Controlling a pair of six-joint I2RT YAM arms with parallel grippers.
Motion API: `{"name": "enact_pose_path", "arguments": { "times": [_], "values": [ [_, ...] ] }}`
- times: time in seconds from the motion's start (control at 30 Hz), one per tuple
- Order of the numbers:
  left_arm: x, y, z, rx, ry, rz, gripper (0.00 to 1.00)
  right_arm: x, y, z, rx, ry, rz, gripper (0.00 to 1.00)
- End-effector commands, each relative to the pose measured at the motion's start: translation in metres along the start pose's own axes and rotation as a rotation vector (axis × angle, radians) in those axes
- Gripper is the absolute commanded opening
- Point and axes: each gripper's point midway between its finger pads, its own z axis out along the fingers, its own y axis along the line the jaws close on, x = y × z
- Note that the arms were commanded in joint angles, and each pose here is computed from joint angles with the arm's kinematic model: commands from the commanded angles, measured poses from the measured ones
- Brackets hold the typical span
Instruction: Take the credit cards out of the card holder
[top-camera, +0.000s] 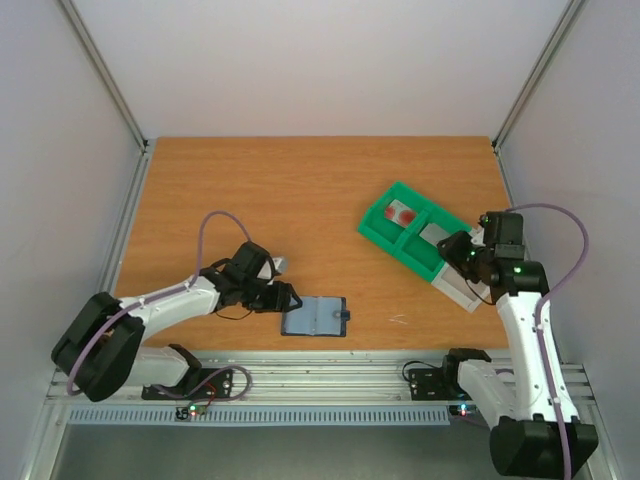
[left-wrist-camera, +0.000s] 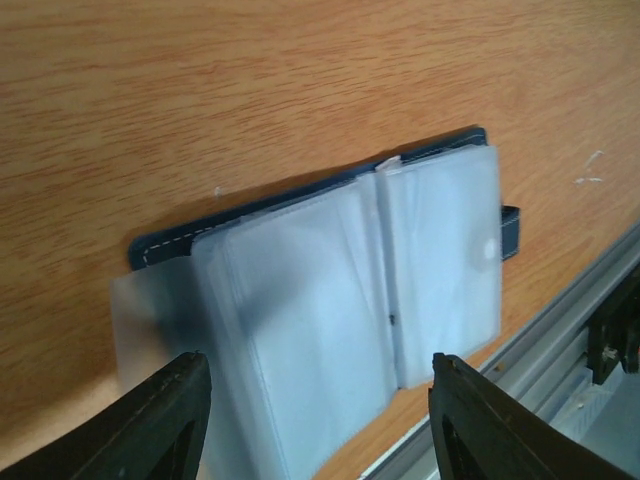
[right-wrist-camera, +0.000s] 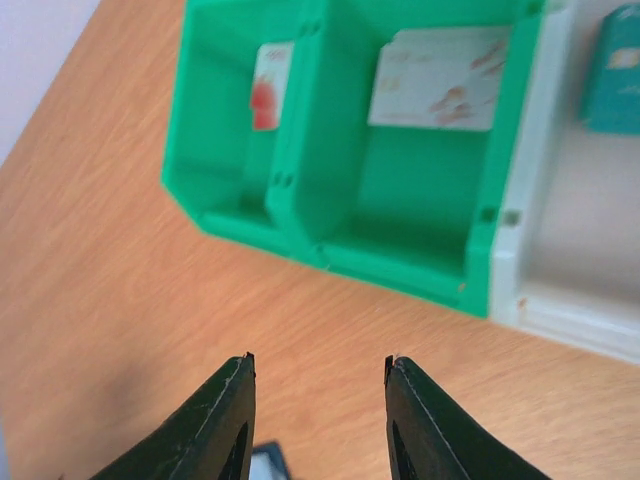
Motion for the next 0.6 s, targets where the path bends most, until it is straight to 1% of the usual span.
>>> {"name": "enact_pose_path", "arguments": {
  "times": [0.0, 0.13, 0.3, 0.47, 0.57],
  "values": [
    [-0.011, 0.0, 0.009, 0.006, -0.013, -0.019, 0.61, 0.034, 0.018, 0.003, -0.066, 0.097, 0.012, 0.37],
    [-0.009, 0.002, 0.014, 0.018, -0.005, -0.031, 0.59, 0.067, 0.036, 0.013, -0.095, 0.184, -0.073, 0.38],
    [-0.007, 0.002, 0.019, 0.036, 0.007, -0.046, 0.47, 0.112, 0.052, 0.025, -0.116, 0.275, -0.158, 0.38],
    [-0.004, 0.002, 0.024, 0.055, 0.026, -0.077, 0.43, 0.162, 0.058, 0.043, -0.087, 0.333, -0.236, 0.38],
    [-0.003, -0.002, 0.023, 0.078, 0.03, -0.084, 0.34, 0.195, 0.06, 0.06, -0.057, 0.365, -0.288, 0.38]
  ]
}}
